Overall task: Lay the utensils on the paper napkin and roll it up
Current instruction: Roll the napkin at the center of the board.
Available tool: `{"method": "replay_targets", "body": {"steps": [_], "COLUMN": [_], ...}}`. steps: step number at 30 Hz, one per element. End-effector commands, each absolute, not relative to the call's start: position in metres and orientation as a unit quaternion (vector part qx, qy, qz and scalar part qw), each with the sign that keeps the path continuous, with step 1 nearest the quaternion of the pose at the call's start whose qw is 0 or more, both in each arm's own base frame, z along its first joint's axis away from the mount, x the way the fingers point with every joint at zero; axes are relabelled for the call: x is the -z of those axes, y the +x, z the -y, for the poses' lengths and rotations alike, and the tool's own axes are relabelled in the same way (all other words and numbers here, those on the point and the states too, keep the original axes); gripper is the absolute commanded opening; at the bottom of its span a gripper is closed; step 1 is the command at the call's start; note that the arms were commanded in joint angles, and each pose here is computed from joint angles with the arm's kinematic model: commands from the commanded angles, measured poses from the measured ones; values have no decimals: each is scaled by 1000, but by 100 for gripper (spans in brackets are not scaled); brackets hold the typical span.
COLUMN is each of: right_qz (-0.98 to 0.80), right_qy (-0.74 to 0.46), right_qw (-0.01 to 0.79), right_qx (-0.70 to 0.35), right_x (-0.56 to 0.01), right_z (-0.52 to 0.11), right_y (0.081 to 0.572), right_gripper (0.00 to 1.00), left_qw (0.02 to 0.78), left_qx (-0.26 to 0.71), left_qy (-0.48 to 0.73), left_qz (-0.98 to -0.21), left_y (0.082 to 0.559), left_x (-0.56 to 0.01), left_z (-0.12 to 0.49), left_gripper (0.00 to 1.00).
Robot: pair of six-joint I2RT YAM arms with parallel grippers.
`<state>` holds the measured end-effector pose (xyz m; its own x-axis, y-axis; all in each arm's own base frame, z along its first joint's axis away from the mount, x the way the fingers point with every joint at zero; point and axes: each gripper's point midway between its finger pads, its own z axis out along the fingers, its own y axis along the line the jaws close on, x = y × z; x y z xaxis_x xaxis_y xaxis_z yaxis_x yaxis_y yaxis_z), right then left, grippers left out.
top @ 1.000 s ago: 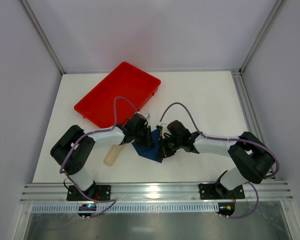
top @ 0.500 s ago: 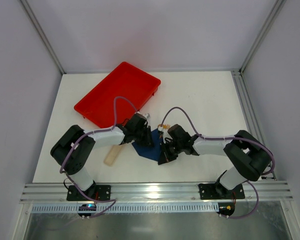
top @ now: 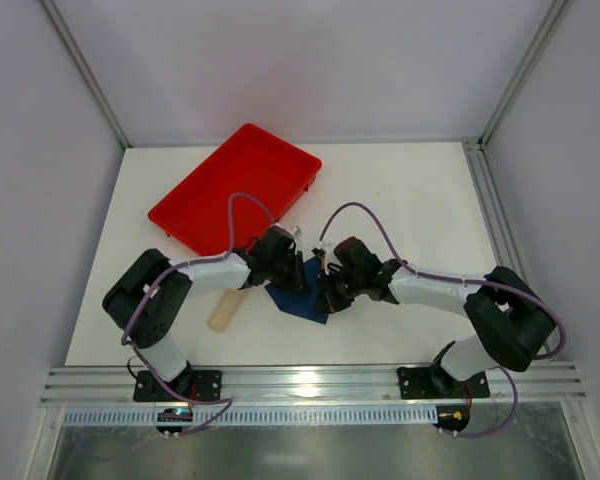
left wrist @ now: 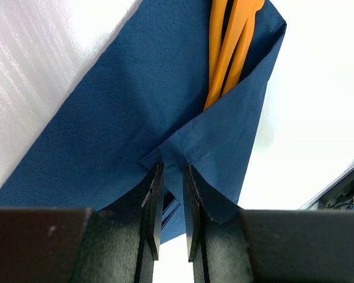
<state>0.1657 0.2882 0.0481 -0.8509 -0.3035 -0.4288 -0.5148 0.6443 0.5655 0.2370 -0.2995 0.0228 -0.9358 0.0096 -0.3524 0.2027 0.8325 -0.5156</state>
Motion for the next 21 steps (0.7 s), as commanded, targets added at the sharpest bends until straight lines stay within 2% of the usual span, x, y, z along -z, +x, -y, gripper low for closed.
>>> {"method": "replay_targets", "body": {"steps": [1,7,17,21], "right_qz": [-898,-915,-908,-919], "right_qy": [-238,-220,-223,-211], "right_qw": [145,113,154,155], "right_qx": [-340,-320,-320,-294], "right_x": [-35,2,-29,-19], "right_z": [-293,-278,-280,-266], "right_y": [174,160,171,167], "right_gripper": [4,4,4,4], "left_qw": [166,165,160,159], "left_qx": [276,267,269,279], "left_qy": [55,56,52,40], "left_qz": [-945,-948,-948,-946], "left_y": [238,237,235,234], "left_x": [-16,-13,-9,-13], "left_z": [300,296,296,298], "left_gripper": [24,24,24,24]}}
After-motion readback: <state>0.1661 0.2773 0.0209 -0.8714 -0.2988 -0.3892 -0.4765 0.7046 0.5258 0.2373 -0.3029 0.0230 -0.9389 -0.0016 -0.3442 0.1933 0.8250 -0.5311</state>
